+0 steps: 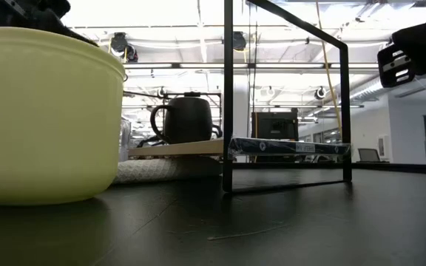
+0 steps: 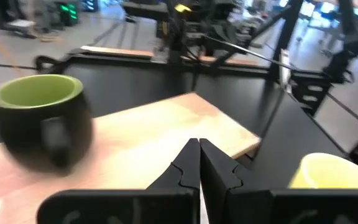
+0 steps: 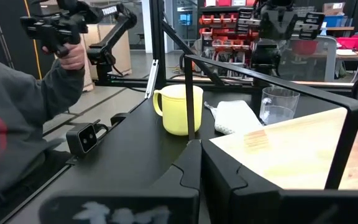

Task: Stack small to large cups/mugs on shelf
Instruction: Put the yellow mug on the shelf

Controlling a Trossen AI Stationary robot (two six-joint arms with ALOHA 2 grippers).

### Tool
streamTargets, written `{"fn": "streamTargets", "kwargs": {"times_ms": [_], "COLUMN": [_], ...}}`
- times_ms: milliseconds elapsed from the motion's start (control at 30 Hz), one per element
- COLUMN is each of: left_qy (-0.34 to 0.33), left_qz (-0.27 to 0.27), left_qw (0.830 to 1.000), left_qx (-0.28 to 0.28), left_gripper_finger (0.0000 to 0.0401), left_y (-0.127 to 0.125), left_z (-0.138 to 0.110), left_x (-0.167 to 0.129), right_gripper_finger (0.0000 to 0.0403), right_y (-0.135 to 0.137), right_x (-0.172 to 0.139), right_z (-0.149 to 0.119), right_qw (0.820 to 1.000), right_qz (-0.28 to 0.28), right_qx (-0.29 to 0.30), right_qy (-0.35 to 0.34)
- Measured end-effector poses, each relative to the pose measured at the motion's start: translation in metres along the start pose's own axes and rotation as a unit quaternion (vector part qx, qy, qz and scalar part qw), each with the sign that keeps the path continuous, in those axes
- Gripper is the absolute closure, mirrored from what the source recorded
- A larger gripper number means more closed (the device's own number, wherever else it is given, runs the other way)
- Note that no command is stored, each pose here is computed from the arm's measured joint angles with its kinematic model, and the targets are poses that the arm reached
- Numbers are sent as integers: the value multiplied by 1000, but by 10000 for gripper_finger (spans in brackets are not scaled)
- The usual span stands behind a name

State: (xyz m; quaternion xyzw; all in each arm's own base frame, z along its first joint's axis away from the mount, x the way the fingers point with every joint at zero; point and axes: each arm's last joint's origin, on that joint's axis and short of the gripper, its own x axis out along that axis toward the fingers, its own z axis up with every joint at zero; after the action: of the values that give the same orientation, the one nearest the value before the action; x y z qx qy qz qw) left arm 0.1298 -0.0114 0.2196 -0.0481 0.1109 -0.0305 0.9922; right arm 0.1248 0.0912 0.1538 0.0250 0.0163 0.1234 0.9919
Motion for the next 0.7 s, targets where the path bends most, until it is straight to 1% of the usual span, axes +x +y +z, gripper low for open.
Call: {"fn": "streamTargets", "kwargs": {"times_ms": [133,233,500,700], "left_qy": [28,50,122,170], "left_qz": [-22,-43,-21,-24], "left_qw": [999,997,990,981], "left_qx": [13,34,64,86], "left_gripper_finger": [399,399,400,397], "left_y": [-12,-23,-43,-56], "left_z": [11,22,52,69], "left_x": [11,18,35,57], "right_gripper_finger": [403,403,403,403], "right_y": [0,0,0,0], "right_x": [0,0,0,0], "right_z": [0,0,0,0], "right_qw": [1000,1000,1000,1000], "right_qz": [0,0,0,0], "right_qx": [0,0,0,0], "right_qy": [0,0,0,0]}}
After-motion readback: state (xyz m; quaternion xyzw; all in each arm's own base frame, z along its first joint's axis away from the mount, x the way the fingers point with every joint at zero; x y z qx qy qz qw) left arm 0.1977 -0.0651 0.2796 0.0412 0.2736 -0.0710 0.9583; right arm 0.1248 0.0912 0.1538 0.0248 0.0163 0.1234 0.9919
